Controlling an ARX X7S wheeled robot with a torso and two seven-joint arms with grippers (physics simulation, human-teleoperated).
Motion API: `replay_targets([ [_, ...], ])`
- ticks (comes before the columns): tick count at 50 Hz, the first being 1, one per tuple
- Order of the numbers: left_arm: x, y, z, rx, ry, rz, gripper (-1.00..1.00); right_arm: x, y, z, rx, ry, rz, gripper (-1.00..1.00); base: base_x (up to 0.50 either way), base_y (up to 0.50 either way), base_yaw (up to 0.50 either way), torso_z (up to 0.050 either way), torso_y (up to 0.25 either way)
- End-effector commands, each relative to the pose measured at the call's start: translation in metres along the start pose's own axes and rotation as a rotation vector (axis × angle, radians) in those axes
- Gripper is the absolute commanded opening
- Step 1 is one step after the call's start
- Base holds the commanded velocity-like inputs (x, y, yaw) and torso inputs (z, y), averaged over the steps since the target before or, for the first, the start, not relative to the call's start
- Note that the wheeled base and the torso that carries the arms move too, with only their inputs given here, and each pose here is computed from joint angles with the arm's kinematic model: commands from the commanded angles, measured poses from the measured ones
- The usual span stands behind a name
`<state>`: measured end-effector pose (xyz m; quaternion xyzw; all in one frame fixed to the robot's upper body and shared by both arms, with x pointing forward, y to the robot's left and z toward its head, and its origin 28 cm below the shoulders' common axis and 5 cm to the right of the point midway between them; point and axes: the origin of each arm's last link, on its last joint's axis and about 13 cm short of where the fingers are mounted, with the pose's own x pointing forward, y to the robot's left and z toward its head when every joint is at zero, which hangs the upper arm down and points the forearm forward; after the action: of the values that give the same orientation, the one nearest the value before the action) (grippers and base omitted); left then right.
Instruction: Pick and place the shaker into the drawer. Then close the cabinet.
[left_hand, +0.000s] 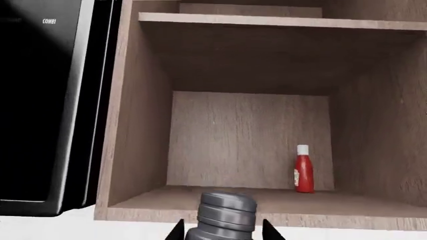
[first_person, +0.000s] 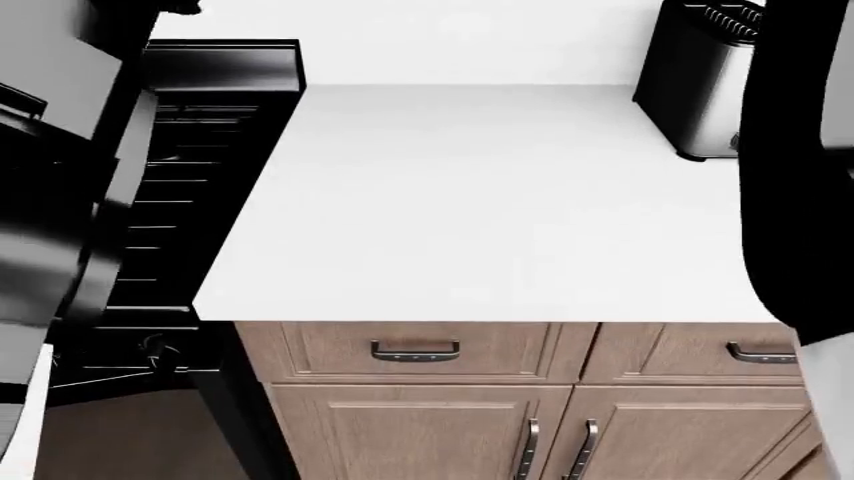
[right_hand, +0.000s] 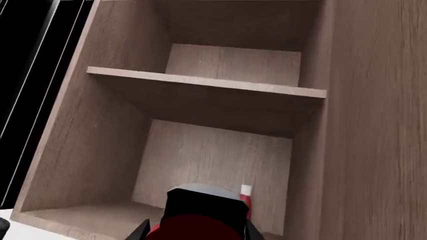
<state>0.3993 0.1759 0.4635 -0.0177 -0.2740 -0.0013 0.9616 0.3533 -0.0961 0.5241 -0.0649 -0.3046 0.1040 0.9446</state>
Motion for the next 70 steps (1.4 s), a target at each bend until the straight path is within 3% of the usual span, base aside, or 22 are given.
replay_targets([
  [1, -0.020, 0.002, -0.052, -0.031, 0.082, -0.035, -1.00, -0.024, 0.012, -0.055, -0.001, 0.096, 0.023, -1.00, 0.00, 0.00, 0.00, 0.000, 0.000],
  [11, -0.054, 0.010, -0.085, -0.040, 0.135, -0.055, -1.00, -0.073, 0.023, -0.096, 0.055, 0.167, 0.014, -1.00, 0.00, 0.00, 0.00, 0.000, 0.000],
  [22, -0.127, 0.010, -0.120, -0.073, 0.222, -0.128, -1.00, -0.136, 0.034, -0.136, 0.128, 0.235, -0.026, -1.00, 0.00, 0.00, 0.00, 0.000, 0.000],
  [42, -0.211, 0.018, -0.162, -0.100, 0.343, -0.136, -1.00, -0.216, 0.054, -0.169, 0.170, 0.329, -0.017, -1.00, 0.00, 0.00, 0.00, 0.001, 0.000],
  [56, -0.256, 0.022, -0.171, -0.090, 0.394, -0.135, -1.00, -0.255, 0.065, -0.171, 0.222, 0.325, -0.055, -1.00, 0.00, 0.00, 0.00, 0.000, 0.001],
  [70, -0.274, 0.021, -0.176, -0.114, 0.417, -0.143, -1.00, -0.277, 0.071, -0.175, 0.238, 0.358, -0.052, -1.00, 0.00, 0.00, 0.00, 0.000, 0.000],
])
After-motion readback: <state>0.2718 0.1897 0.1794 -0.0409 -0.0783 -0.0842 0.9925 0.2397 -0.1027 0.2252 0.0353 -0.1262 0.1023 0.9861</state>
